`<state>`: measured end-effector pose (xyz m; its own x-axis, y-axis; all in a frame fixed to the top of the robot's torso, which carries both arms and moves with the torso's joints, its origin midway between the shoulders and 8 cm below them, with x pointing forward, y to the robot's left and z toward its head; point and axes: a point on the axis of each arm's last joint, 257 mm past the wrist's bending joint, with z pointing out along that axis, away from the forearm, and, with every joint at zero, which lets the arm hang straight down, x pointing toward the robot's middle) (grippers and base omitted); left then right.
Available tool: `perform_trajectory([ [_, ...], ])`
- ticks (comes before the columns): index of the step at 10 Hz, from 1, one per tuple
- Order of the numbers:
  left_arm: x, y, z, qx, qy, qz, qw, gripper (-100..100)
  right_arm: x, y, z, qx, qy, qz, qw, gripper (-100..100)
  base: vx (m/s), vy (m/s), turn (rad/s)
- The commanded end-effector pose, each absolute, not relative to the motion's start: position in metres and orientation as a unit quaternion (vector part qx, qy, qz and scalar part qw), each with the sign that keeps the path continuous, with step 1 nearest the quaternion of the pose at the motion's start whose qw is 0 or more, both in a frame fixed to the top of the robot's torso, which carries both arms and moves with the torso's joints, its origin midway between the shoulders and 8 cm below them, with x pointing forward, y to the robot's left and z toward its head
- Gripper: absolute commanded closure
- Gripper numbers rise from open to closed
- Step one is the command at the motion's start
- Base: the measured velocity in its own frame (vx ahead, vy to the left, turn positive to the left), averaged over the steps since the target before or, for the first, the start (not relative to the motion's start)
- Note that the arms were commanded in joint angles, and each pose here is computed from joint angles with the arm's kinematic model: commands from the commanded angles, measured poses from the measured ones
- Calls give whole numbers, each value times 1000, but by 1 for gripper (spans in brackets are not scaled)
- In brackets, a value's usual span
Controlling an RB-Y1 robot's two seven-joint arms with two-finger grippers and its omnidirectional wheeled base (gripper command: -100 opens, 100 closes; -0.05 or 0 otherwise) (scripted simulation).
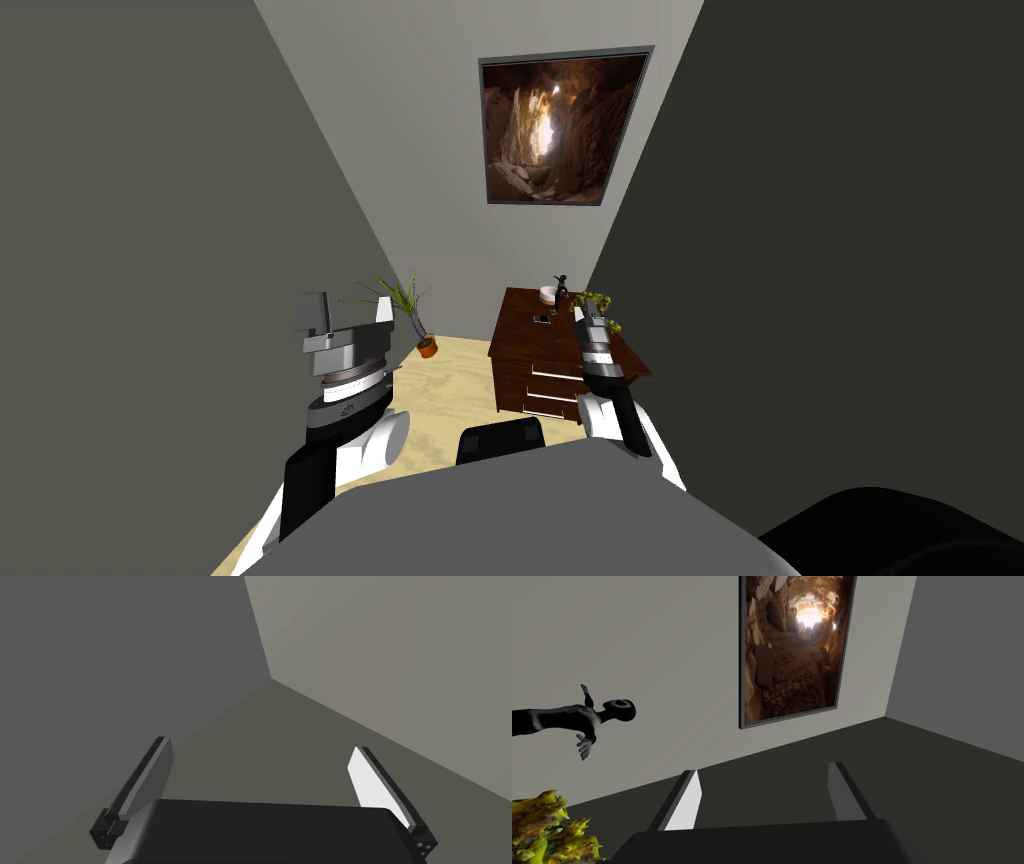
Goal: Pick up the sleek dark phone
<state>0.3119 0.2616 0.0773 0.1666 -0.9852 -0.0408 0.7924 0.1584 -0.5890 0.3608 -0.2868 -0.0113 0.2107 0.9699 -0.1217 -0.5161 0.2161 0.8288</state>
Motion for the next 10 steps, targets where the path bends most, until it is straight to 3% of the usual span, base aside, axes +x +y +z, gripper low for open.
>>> perform_trajectory([
  [1,312,262,77,-224,215,-609,730,0,361,-283,-11,317,354,525,706,-100,-23,9,-48],
  [10,312,262,77,-224,215,-609,730,0,357,-268,-27,170,462,464,736,-100,-75,16,-33],
])
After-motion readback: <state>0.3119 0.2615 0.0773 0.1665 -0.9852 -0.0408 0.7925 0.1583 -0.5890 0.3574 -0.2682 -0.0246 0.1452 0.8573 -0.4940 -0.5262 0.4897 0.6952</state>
